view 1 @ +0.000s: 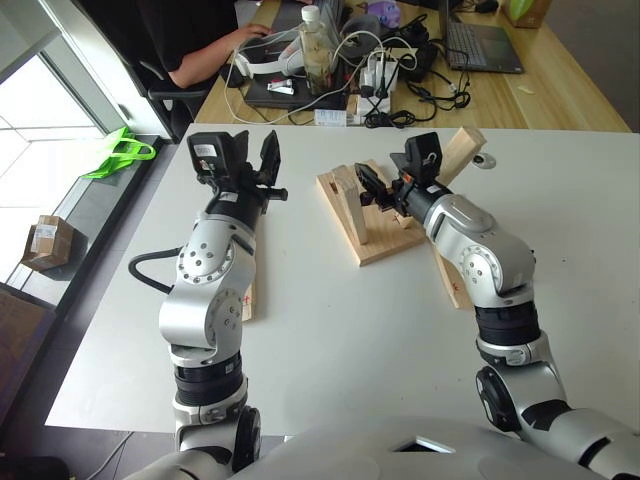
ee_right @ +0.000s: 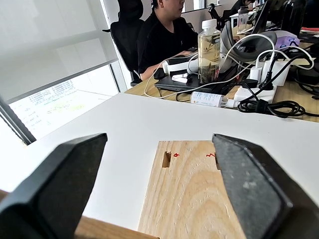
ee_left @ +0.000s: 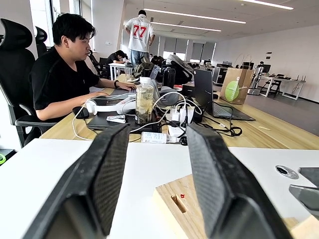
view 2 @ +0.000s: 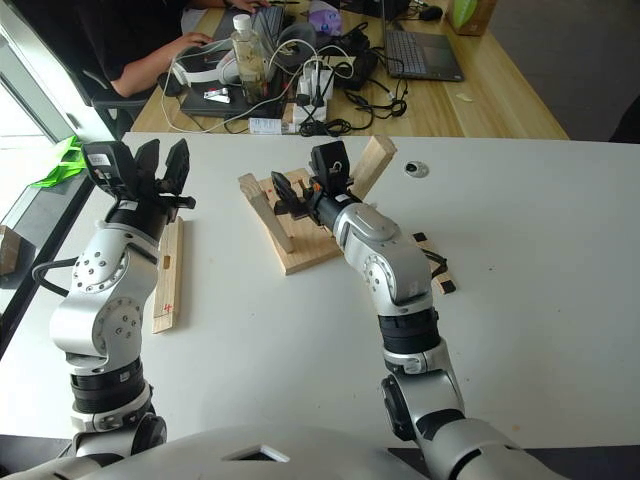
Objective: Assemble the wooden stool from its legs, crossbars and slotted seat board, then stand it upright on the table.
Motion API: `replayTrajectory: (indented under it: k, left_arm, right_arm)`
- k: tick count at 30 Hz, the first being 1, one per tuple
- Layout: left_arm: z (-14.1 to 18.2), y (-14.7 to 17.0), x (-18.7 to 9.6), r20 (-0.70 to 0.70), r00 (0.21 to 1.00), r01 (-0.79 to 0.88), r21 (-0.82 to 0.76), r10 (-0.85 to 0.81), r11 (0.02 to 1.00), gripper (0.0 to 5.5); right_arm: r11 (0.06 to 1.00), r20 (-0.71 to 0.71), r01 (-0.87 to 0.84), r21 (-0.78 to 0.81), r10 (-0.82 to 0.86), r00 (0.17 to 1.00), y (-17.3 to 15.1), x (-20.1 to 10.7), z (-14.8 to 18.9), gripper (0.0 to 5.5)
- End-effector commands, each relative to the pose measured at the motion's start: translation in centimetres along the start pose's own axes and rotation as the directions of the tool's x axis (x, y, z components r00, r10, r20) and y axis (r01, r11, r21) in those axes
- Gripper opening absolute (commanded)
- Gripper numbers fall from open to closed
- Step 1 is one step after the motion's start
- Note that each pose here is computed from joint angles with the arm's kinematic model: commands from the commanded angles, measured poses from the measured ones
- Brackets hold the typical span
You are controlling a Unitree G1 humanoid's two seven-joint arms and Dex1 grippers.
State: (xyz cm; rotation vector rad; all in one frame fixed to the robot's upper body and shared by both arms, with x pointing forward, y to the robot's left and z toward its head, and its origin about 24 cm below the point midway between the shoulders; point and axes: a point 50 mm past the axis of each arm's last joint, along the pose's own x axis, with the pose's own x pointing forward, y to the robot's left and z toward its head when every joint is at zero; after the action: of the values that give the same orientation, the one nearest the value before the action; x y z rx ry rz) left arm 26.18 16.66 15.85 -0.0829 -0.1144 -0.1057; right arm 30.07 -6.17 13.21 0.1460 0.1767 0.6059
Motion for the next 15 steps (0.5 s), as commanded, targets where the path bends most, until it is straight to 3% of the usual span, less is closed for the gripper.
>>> replayTrajectory:
  k: [1, 5, 10, 15]
  left_arm:
    - [0.7, -0.5, -0.1, 0.006, 0.997, 0.080, 0.034, -0.080, 0.996, 2.06]
    - [2.3, 0.0, 0.2, 0.049, 0.993, 0.106, 0.032, -0.108, 0.994, 2.06]
    - [2.4, -0.1, 0.4, 0.049, 0.993, 0.107, 0.031, -0.109, 0.994, 2.06]
    - [2.7, -0.2, 0.6, 0.060, 0.993, 0.096, 0.030, -0.098, 0.995, 2.06]
  right_arm:
    - [0.999, -0.023, 0.028, 0.016, -0.028, 0.999, -0.2, -0.3, -0.4, 3.92]
    - [0.998, -0.037, 0.061, -0.016, -0.061, 0.997, -0.7, 0.0, -1.2, 3.92]
    - [0.975, -0.122, 0.086, -0.207, -0.113, 0.986, -1.8, 0.0, -4.2, 3.92]
    - [0.960, -0.136, 0.072, -0.272, -0.112, 0.984, -2.1, -0.5, -5.6, 3.92]
